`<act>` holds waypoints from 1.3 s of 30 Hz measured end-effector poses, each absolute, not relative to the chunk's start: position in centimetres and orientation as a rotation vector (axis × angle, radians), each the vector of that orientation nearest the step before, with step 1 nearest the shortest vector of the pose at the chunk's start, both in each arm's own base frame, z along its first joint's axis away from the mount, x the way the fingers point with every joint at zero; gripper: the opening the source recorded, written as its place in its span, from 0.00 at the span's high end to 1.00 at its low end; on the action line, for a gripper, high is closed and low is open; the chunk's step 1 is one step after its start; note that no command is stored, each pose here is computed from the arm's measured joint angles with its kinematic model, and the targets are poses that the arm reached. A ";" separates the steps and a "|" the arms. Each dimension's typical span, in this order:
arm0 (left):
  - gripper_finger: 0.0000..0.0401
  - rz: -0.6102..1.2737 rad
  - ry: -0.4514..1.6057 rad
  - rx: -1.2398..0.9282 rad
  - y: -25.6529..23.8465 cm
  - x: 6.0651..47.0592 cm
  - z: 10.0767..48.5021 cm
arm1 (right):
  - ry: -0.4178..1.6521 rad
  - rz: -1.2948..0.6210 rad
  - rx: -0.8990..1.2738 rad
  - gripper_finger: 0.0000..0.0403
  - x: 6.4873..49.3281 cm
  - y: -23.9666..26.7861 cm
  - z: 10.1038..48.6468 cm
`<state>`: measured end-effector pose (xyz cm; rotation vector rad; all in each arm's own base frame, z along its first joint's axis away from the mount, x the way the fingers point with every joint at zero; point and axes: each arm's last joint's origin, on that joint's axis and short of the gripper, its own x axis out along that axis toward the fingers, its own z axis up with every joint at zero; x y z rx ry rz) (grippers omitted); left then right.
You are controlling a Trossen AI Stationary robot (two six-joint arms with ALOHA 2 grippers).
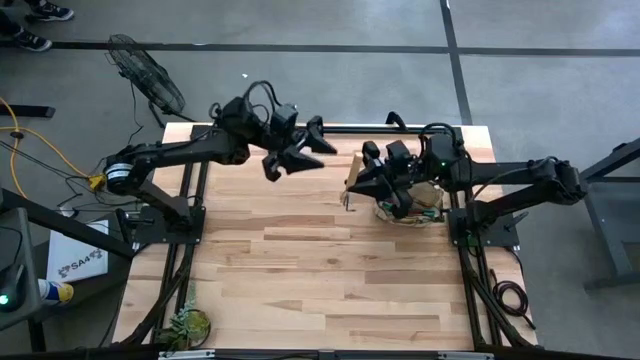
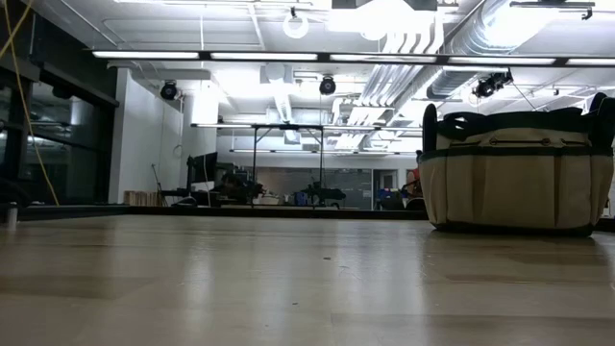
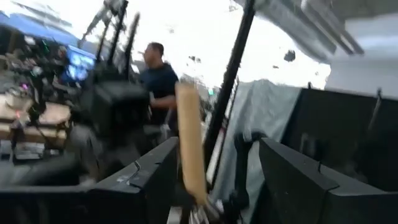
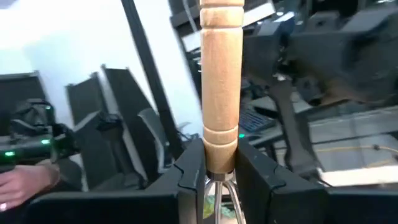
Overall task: Pick & Place Garden tools in Gardening bag
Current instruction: Put the hand rake into the gardening bag
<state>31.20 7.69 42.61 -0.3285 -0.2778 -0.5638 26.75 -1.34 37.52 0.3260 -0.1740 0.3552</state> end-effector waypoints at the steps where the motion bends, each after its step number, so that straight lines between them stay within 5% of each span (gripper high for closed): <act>1: 0.45 -0.555 -0.287 -0.337 7.6 31.6 42.8 | -0.173 0.372 0.325 0.87 26.8 -1.5 37.5; 39: 0.46 -0.621 -0.182 -0.387 5.2 36.0 43.2 | -0.067 0.398 0.387 0.87 27.5 -2.9 36.1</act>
